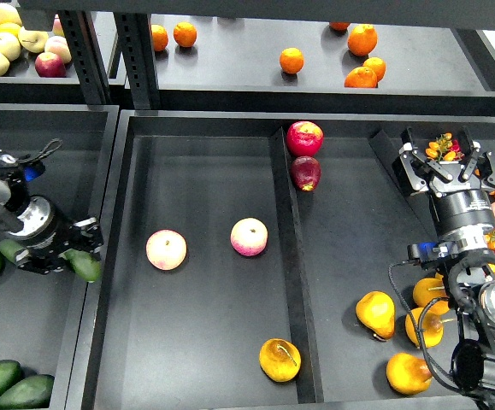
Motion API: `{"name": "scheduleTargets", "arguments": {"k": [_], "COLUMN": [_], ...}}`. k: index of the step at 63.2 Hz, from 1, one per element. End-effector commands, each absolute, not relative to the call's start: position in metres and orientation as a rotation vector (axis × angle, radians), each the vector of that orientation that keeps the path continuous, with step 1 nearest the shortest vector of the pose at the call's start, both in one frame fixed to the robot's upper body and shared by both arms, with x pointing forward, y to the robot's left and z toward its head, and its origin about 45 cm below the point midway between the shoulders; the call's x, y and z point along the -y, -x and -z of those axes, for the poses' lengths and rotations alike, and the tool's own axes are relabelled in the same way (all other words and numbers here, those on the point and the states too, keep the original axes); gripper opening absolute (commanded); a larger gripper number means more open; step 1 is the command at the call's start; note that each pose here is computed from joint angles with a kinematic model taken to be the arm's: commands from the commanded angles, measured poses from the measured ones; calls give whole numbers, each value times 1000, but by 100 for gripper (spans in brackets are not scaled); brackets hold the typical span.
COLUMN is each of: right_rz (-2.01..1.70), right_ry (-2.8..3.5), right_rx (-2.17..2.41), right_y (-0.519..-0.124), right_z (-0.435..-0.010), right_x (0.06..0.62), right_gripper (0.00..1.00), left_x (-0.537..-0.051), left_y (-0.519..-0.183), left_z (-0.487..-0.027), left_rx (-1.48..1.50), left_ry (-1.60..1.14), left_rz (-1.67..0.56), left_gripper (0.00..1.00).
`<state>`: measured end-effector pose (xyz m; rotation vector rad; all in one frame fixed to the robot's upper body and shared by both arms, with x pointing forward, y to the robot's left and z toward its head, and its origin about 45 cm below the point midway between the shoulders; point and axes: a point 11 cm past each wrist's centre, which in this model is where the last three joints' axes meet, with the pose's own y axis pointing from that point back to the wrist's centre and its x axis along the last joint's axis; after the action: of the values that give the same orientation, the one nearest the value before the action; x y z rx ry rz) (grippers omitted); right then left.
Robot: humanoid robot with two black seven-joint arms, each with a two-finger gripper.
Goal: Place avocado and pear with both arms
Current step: 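Carry the avocado with the left gripper into the bin of green avocados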
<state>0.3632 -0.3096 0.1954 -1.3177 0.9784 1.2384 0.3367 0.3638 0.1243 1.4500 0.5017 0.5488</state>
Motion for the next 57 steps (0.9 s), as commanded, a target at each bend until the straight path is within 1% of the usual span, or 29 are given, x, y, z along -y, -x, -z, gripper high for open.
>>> {"name": "scheduleTargets", "arguments": {"k": [1,19,37,57], "right_rz": [-1239,-1234,-1238,-1247], "right_ry": [1319,1324,1325,1334], "right_rx": [-978,-973,-974,-970], "right_y": [-362,-361,-360,-360], "right_z": [-195,-197,-197,-196], "right_x": [309,309,308,304], "right_gripper": [100,100,100,100], "left_x": [-365,-378,-386,-387], "left_y": [-328,-303,-295,-292], "left_z": [-116,-92,-82,-76], "left_rx": [-521,-567,-570,-574], "left_ry": [-1457,-1501,-1535,-1548], "left_rz": [-534,-502,-493,-492], "left_gripper": [26,26,28,34]}}
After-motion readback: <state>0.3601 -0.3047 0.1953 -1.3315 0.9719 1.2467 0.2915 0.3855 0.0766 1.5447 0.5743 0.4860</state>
